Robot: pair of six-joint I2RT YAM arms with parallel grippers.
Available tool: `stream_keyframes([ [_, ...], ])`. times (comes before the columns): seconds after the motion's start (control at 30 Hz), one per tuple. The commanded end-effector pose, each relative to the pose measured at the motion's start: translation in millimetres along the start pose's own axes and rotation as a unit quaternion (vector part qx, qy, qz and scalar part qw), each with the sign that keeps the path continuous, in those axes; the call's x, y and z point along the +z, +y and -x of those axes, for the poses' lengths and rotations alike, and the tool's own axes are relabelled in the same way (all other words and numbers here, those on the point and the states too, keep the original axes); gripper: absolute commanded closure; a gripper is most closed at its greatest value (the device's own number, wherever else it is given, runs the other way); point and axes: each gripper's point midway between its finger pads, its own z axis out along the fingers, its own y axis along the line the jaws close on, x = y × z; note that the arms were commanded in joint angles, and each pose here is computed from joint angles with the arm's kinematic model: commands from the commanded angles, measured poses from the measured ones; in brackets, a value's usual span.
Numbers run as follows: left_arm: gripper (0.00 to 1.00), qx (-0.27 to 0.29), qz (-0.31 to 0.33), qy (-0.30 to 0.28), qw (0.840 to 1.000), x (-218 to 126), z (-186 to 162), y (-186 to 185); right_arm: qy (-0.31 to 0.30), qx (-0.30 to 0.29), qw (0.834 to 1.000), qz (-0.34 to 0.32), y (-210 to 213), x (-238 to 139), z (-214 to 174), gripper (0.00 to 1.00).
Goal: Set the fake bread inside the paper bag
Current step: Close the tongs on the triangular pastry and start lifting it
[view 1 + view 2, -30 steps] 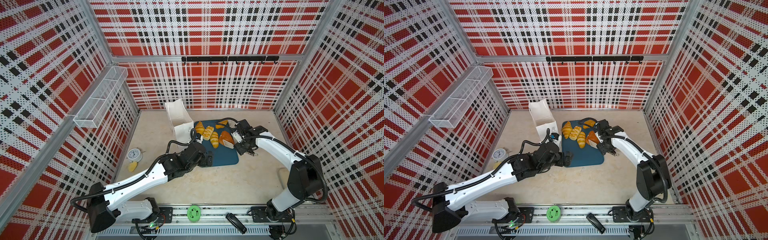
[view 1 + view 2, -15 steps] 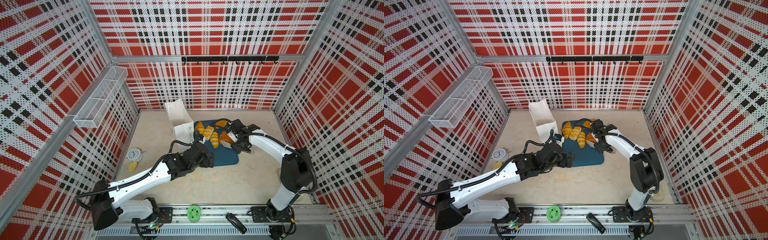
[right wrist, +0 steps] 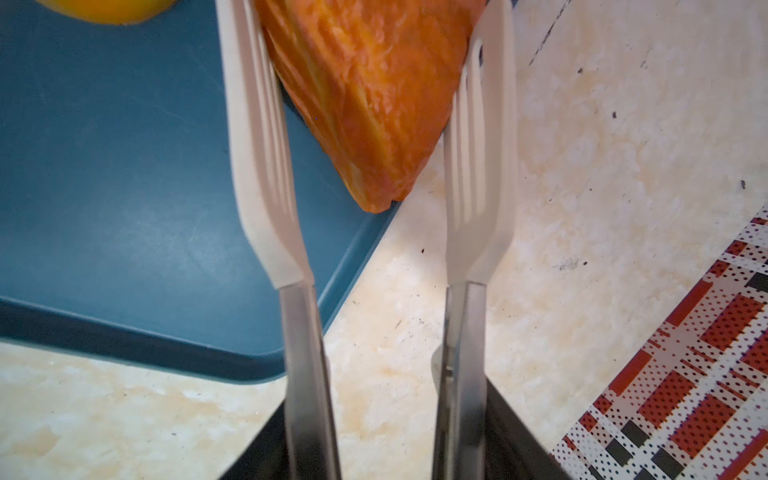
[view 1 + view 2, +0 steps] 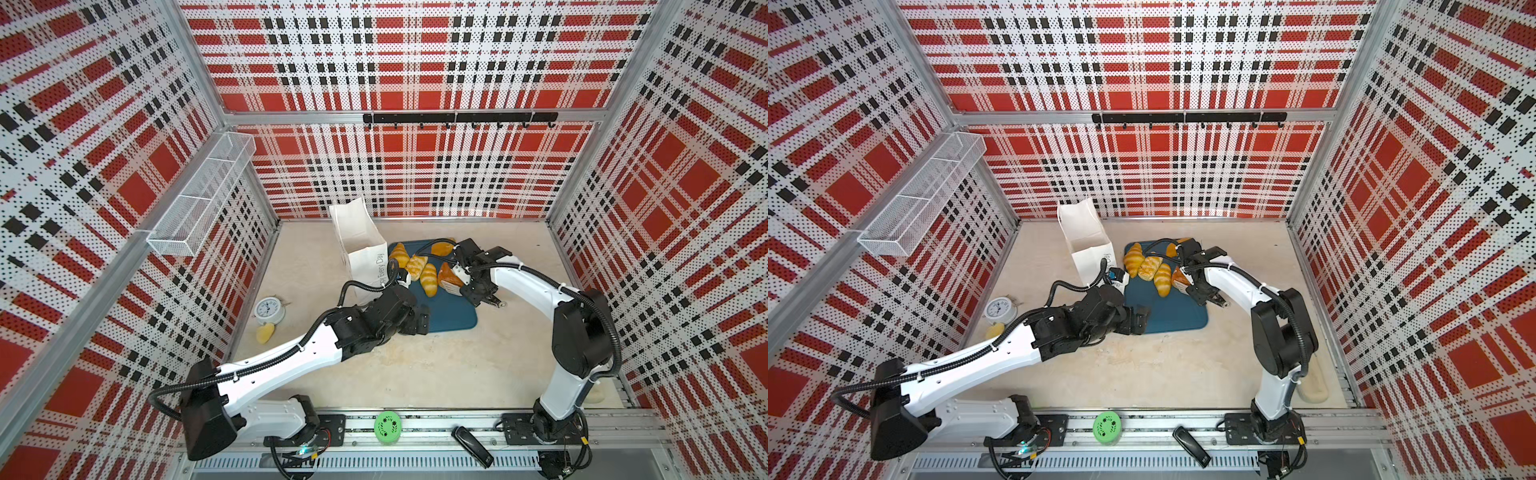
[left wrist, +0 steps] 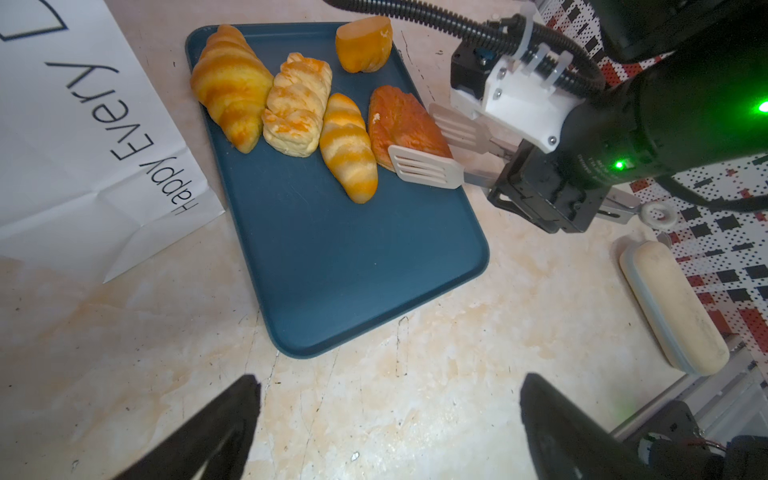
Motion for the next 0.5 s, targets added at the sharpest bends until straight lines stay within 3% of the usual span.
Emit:
stream_keyframes([
  [0.0,0.01,-0.006,-0.014,-0.027,1.0,-10,17,-10,-0.006,-0.018,1.0,-0.009,0,-3,10,0.48],
  [0.2,0.01,-0.006,-0.013,-0.035,0.999,-14,23,-8,-0.013,-0.012,1.0,-0.004,1,-11,8,0.57],
  [0.47,0.01,-0.002,-0.017,-0.04,0.999,-14,29,-11,-0.03,0.007,0.999,0.012,4,-22,4,0.62],
])
